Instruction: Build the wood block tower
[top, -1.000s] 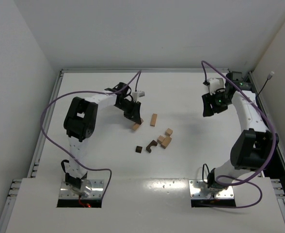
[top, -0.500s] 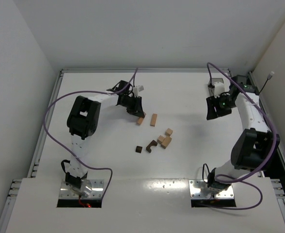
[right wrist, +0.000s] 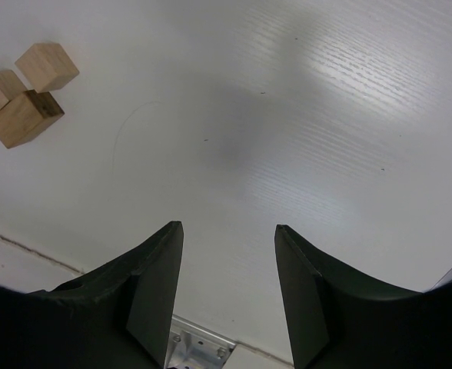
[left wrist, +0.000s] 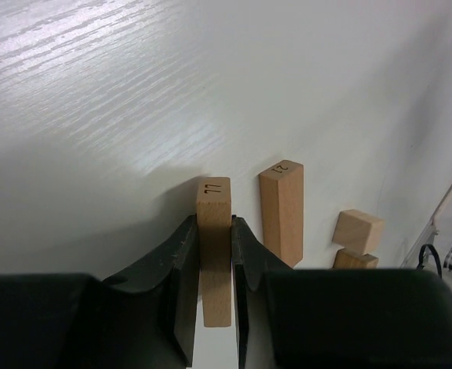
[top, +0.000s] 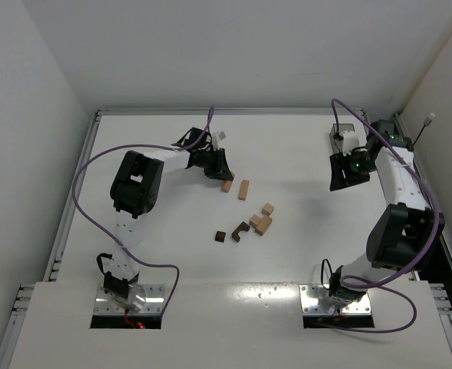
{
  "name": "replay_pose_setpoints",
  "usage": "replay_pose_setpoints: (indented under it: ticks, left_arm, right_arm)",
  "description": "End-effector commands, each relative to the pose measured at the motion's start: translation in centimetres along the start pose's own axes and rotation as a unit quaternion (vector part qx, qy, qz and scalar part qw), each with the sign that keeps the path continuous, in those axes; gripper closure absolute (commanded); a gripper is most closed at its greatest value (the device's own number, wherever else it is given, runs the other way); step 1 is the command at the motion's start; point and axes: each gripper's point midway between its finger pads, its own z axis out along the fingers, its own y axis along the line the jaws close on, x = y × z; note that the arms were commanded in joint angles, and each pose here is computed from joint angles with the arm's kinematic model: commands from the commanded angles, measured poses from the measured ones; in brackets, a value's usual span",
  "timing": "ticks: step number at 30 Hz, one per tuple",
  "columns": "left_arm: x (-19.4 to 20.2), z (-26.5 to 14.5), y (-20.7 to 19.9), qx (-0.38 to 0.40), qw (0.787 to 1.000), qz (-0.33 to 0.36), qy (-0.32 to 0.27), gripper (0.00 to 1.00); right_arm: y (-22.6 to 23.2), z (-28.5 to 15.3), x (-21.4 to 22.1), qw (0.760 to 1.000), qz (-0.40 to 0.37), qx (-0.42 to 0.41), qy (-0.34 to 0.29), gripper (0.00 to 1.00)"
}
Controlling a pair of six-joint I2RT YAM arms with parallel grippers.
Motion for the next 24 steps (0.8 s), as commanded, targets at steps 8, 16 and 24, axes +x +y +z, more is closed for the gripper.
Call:
replay_pose_setpoints:
  ticks: [8,16,24]
  left_arm:
    - [3.6,0.4,0.0,0.014,0.999,-0.044,0.022,1.0]
    - [3.1,-0.1,0.2,-0.005,0.999,-0.037,0.01,0.72]
    - [2.4,-1.0,0.7,-0.038,0.999,-0.015,-0.006,0.49]
  right_arm:
    - [0.2,-0.5,-0.3,1.0,-0.003,-0.003,-0.009,0.52]
    - [0.1,-0.7,-0.6,1.0,-0.005,0.0,-0.012,0.52]
    - [0.1,-0.7,-0.6,1.0,-0.005,0.0,-0.012,0.52]
